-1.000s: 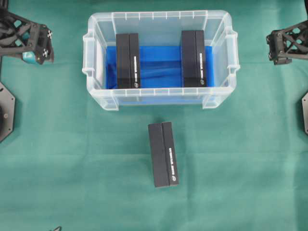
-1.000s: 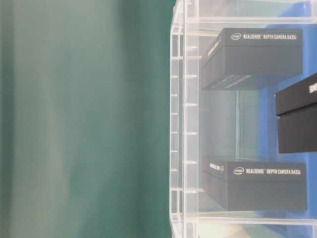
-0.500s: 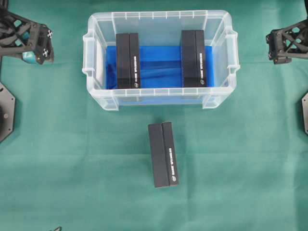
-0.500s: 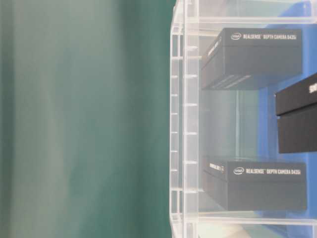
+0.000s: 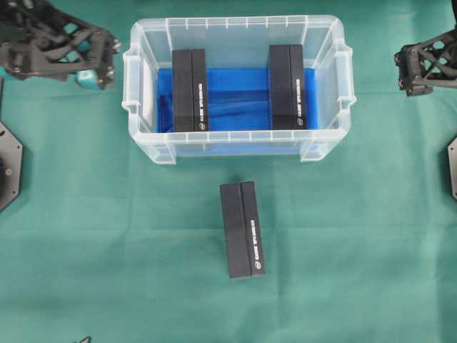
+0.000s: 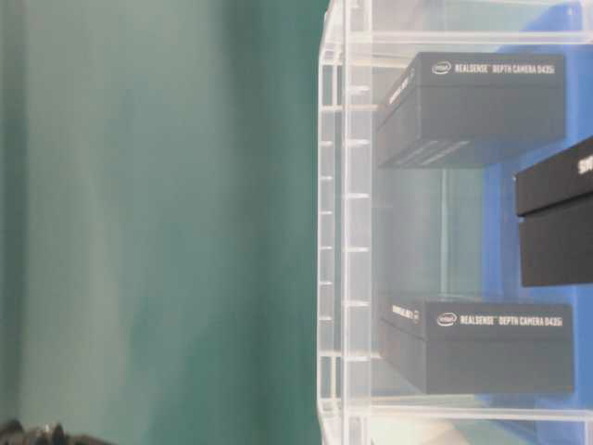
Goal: Take out the box from the case.
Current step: 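Move the open left gripper over the left black box pair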
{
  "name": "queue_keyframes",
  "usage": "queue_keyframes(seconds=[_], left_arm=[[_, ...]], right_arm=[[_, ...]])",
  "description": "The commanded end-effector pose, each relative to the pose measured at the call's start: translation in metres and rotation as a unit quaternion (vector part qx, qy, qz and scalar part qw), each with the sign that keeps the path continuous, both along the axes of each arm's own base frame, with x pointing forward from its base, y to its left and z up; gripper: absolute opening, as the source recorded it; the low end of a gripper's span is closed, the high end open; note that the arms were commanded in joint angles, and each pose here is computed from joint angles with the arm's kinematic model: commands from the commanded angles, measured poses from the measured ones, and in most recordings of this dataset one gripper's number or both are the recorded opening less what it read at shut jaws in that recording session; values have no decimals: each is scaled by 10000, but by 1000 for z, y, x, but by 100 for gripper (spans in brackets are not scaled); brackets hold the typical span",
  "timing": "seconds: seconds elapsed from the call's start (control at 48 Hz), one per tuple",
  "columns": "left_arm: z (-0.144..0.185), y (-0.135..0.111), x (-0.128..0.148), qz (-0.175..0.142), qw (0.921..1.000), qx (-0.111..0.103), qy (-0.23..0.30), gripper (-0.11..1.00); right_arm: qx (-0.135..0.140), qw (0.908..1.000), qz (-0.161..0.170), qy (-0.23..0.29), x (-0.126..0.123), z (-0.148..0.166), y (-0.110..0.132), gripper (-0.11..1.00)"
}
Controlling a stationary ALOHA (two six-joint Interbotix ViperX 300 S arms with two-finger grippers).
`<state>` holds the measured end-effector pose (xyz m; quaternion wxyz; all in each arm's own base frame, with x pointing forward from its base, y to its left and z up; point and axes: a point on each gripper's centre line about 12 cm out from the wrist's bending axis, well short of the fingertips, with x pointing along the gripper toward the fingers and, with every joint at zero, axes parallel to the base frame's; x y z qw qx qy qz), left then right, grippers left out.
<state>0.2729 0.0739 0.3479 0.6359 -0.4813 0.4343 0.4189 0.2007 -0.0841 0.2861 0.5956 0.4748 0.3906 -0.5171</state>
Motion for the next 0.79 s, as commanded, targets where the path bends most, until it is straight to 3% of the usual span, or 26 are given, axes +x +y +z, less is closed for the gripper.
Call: queue_keyframes(seconds=[0.0, 0.771], left_arm=[[12, 0, 11, -53, 9998, 59, -175, 97], [16, 0, 95, -180, 9988, 63, -440, 97]], right_arm=[[-61, 9999, -10, -82, 1, 5, -2, 91], [-90, 9999, 139, -32, -1, 5, -5, 91]])
